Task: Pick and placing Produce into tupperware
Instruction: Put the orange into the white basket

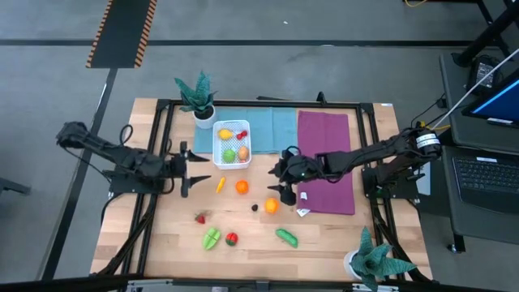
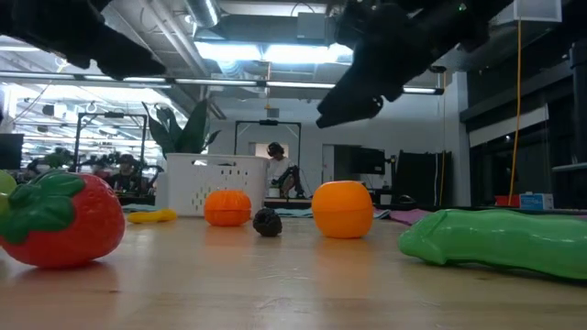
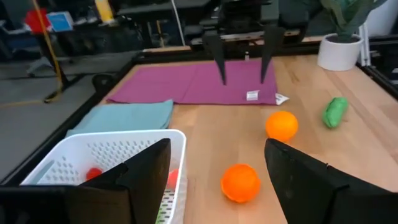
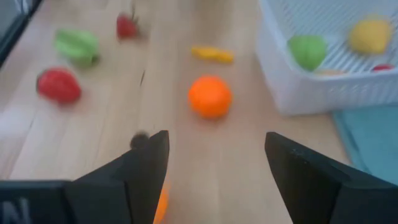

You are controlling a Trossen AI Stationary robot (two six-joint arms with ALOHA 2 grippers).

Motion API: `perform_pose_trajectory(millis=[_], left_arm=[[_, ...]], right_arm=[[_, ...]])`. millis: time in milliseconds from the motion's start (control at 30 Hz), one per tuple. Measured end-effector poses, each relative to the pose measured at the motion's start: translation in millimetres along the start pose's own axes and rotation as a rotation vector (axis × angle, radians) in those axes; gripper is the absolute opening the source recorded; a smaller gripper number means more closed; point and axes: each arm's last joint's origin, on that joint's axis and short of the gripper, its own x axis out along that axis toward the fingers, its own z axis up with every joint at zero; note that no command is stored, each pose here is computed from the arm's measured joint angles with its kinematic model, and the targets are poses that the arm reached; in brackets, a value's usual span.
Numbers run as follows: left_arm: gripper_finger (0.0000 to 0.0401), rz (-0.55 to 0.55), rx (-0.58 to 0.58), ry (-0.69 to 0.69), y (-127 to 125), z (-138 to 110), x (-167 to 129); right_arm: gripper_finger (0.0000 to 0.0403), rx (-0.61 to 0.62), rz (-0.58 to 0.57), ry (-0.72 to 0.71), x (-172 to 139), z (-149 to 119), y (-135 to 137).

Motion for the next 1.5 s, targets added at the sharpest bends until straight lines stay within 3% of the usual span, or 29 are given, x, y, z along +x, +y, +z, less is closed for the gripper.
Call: perform_pose_trajectory(millis=[167, 467, 667, 867, 1133, 1500], left_arm=[[0.0251, -0.013, 0.014, -0.047, -15, 2, -7], [0.0254, -0.115, -0.004, -0.038, -36, -2, -16], [0.0250, -0.179, 0.031, -0.022, -48, -6, -17], [0.0254, -0.412, 0.087, -0.031, -56, -6, -28], [0.0254, -0.473, 0.169, -0.045, -55, -6, -33], [0.0252, -0.522, 0.257, -0.079, -39, 0, -12]], right_arm=[[0.0267, -0.025, 0.020, 0.079, -3, -3, 12], [0.0267, 0.050, 0.032, 0.034, -3, 2, 16], [0.0267, 0.029, 0.027, 0.035, -3, 2, 15], [0.0267, 0.043, 0.023, 0.029, -4, 2, 15], [0.0267, 0.057, 0.023, 0.028, -4, 3, 15], [0.0267, 0.057, 0.027, 0.004, -4, 5, 15]])
